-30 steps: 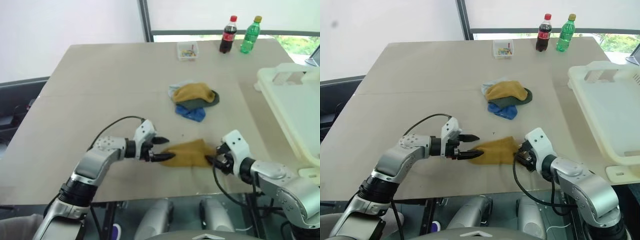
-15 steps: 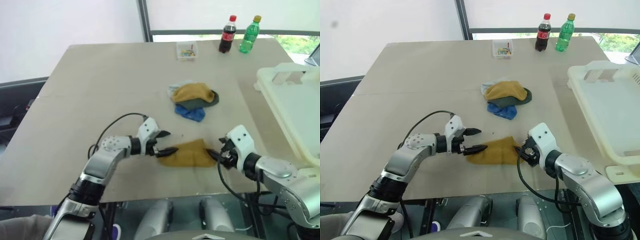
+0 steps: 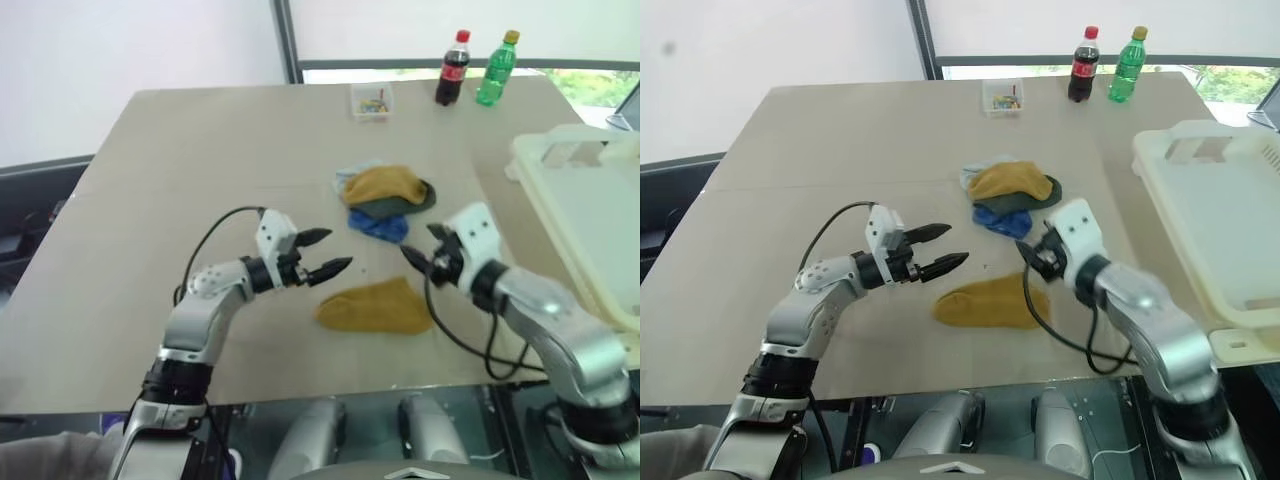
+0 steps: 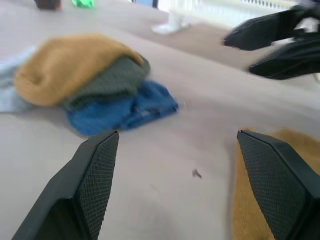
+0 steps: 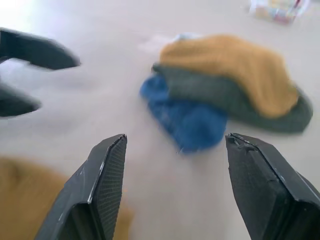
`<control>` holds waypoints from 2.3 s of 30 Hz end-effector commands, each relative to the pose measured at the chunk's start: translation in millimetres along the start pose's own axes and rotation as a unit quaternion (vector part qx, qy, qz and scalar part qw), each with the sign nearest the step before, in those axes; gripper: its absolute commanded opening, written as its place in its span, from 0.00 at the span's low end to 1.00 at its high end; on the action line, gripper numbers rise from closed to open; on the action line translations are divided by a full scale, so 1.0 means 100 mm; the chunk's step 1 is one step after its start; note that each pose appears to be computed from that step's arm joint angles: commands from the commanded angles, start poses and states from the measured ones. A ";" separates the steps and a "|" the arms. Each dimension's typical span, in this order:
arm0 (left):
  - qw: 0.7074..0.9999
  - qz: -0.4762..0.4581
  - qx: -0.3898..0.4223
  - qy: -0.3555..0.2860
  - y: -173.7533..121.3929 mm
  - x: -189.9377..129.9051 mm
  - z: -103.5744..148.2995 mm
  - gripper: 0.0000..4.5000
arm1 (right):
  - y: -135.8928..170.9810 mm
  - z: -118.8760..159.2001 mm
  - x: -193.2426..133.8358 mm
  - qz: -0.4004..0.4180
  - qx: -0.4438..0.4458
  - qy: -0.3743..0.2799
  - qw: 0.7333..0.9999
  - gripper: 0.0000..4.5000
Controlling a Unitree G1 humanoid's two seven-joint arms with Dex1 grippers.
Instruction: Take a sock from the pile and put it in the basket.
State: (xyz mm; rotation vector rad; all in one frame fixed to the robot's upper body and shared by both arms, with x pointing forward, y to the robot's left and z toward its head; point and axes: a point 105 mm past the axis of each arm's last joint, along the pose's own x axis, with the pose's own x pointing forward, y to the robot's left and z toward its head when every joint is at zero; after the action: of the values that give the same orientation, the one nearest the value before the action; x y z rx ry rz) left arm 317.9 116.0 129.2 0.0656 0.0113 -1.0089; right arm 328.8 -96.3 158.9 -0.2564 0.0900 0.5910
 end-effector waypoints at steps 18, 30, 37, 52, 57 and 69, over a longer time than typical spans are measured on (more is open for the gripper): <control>0.994 0.105 0.015 -0.032 -0.06 -0.29 0.13 0.90 | -0.50 -0.01 0.76 0.019 -0.080 -0.004 0.997 0.26; 0.992 0.117 0.025 -0.038 -0.03 -0.32 0.20 0.90 | -0.52 0.08 0.82 0.033 -0.080 -0.026 0.996 0.01; 0.994 0.106 0.018 -0.028 -0.05 -0.31 0.13 0.90 | -0.17 0.19 0.58 0.135 -0.115 -0.031 0.984 0.01; 0.996 0.089 0.016 -0.007 0.02 -0.34 0.05 0.90 | 0.45 -0.24 0.00 0.329 -0.203 0.082 0.919 0.01; 0.997 0.075 0.008 0.012 0.00 -0.37 -0.02 0.90 | 0.39 -0.22 -0.02 0.311 -0.217 0.086 0.921 0.01; 0.995 0.076 0.000 0.070 0.04 -0.34 -0.24 0.90 | 0.50 -0.18 -0.09 0.295 -0.155 0.069 0.940 0.41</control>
State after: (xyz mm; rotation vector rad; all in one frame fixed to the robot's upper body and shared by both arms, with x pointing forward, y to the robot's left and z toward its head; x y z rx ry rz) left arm 302.6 147.4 103.4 0.1149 0.1380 -0.8517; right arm 293.7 -67.6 114.5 -0.5972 0.2793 1.2067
